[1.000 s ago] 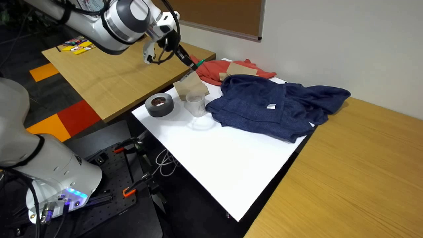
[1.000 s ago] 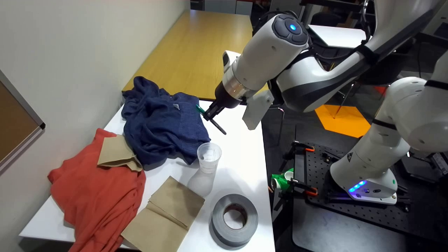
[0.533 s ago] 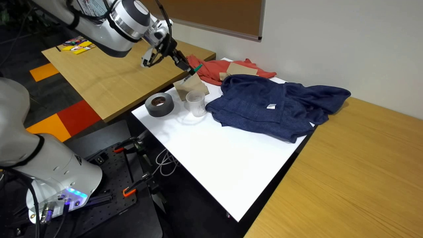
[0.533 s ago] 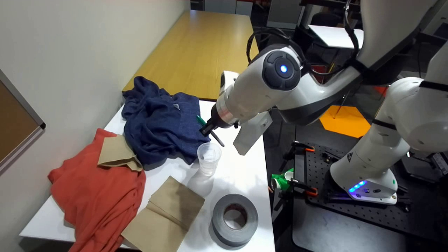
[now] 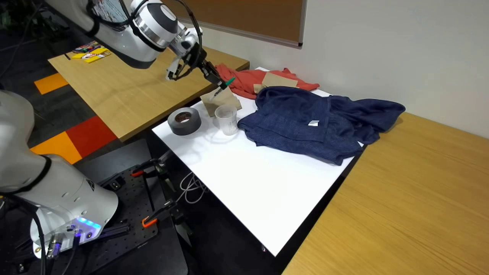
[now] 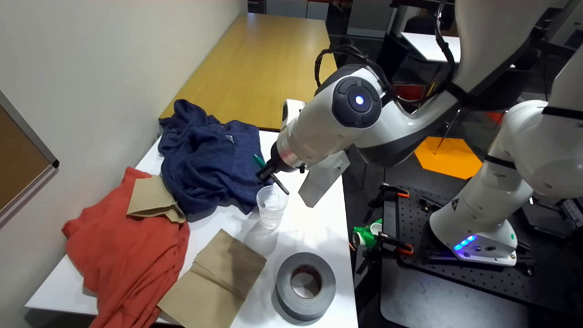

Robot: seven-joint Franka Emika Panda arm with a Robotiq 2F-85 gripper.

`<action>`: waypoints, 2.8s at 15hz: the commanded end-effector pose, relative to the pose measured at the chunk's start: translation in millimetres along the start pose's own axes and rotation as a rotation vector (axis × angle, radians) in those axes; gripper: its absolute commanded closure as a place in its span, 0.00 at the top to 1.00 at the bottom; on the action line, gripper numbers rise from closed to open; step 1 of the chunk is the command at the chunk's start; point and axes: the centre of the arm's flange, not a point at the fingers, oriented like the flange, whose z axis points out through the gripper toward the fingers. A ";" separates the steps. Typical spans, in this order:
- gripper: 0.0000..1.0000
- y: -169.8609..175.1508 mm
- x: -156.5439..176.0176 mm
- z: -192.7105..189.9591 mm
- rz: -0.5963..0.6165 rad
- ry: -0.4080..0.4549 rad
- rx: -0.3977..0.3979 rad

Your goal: Pick up the pen and place it in the clear cup. Remove the pen from the cup and move the cup to the right.

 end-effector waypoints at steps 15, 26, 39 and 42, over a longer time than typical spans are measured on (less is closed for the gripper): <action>0.04 -45.8 -25.7 30.9 0.168 0.352 -0.298; 0.04 -56.9 -40.3 87.3 0.250 0.330 -0.345; 0.84 -69.4 -65.2 63.9 0.264 0.346 -0.334; 1.00 -69.2 -65.0 55.6 0.273 0.345 -0.340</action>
